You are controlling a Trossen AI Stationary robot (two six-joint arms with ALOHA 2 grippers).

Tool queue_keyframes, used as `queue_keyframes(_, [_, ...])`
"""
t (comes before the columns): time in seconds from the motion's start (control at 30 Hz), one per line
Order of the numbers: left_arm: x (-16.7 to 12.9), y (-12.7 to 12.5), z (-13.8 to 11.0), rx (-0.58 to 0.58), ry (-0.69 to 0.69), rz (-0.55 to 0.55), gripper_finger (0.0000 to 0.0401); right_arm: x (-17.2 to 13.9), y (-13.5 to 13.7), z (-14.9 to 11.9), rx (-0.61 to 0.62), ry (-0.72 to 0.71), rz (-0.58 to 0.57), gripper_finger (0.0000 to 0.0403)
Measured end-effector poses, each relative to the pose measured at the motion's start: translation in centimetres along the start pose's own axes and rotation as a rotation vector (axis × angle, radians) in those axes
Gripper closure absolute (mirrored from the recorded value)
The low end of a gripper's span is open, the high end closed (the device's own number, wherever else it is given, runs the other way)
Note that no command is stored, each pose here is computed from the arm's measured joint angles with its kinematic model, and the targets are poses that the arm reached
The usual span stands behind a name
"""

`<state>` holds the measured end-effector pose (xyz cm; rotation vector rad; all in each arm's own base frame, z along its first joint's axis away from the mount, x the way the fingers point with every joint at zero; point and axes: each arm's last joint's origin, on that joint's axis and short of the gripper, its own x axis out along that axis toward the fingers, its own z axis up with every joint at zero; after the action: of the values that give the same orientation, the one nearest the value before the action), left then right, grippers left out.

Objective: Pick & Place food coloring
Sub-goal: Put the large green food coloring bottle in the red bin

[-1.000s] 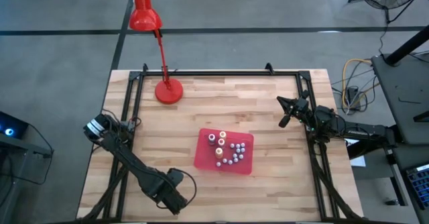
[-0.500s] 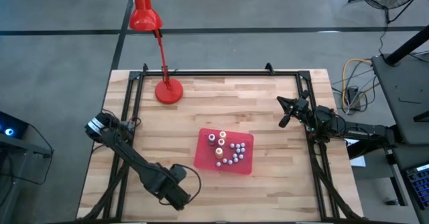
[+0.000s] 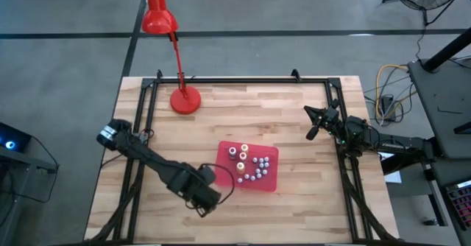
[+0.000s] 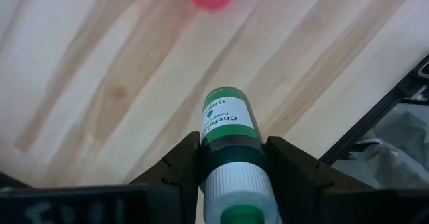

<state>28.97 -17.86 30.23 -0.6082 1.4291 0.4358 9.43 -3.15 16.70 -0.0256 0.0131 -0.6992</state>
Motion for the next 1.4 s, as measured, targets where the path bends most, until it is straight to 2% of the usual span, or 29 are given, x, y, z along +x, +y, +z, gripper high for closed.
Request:
queue_keyframes(0.43, [-1.4,2.2,5.7,0.025,-0.044,-0.026,0.028,0.0,0.0,0.0,-0.003,0.0,0.0,0.0394])
queue_keyframes(0.9, [-1.4,4.2,10.1,0.098,-0.121,-0.039,0.028,0.0,0.0,0.0,-0.006,0.0,0.0,0.0394])
queue_keyframes(1.17, [-1.1,4.3,11.8,0.298,-0.135,-0.018,0.028,0.0,0.0,0.0,-0.005,0.0,0.0,0.0394])
queue_keyframes(1.4, [-0.7,4.0,11.7,0.517,-0.125,0.007,0.028,0.0,0.0,0.0,0.003,0.0,0.0,0.0394])
